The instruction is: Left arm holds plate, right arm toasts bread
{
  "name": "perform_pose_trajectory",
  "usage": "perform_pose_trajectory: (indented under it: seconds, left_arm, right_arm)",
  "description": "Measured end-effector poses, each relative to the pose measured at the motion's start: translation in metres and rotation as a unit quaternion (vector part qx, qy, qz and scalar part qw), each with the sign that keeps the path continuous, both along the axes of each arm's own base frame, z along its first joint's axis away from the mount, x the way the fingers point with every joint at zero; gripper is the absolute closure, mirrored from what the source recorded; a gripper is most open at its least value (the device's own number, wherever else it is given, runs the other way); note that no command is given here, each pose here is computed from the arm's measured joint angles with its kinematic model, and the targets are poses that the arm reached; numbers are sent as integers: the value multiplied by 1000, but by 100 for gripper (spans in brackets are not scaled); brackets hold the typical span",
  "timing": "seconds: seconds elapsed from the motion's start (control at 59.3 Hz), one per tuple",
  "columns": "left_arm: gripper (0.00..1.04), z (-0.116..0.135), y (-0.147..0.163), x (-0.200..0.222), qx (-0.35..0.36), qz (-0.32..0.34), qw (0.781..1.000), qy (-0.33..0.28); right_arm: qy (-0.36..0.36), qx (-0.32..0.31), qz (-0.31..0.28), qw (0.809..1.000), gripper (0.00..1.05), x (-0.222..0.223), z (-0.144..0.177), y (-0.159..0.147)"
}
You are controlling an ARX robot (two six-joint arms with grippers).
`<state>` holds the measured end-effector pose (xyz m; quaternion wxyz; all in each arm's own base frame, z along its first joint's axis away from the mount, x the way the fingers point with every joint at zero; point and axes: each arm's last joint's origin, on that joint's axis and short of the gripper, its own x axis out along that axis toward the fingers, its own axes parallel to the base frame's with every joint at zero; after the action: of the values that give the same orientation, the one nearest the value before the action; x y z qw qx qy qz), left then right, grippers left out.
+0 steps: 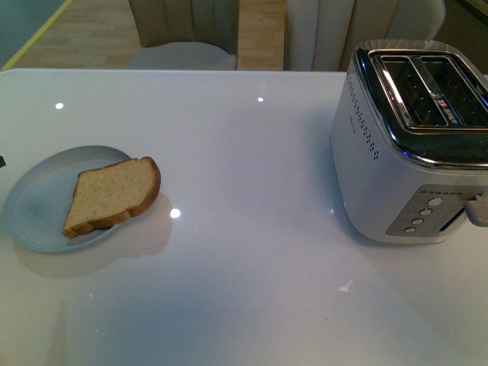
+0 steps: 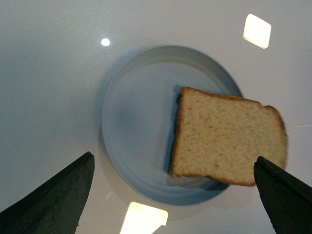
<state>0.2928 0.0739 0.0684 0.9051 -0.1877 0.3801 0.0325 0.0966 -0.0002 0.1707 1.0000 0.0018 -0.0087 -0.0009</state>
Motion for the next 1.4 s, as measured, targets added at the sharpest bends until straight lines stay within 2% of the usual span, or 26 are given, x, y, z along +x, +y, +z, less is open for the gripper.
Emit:
perform_pose_trajectory:
  seconds: [0.152, 0.337, 0.691, 0.894, 0.944, 1.231, 1.332, 1.4]
  left_arm:
    - [7, -33, 8, 21, -8, 28, 999, 41]
    - [7, -58, 11, 40, -17, 48, 997, 64]
    - [7, -91, 8, 47, -13, 61, 992, 108]
    - [7, -93, 6, 54, -10, 61, 993, 104]
    - [17, -94, 5, 54, -9, 61, 993, 105]
    - [87, -98, 0, 51, -50, 80, 988, 120]
    - [101, -96, 1, 48, -71, 92, 986, 120]
    - [102, -93, 3, 45, -85, 102, 984, 116]
  right_arm:
    - [0, 0, 0, 1000, 9, 0, 0, 0]
    - [0, 0, 0, 1000, 9, 0, 0, 0]
    - [0, 0, 0, 1000, 9, 0, 0, 0]
    - [0, 0, 0, 1000, 9, 0, 0, 0]
    - [0, 0, 0, 1000, 9, 0, 0, 0]
    - [0, 0, 0, 1000, 9, 0, 0, 0]
    - [0, 0, 0, 1000, 9, 0, 0, 0]
    - [0, 0, 0, 1000, 9, 0, 0, 0]
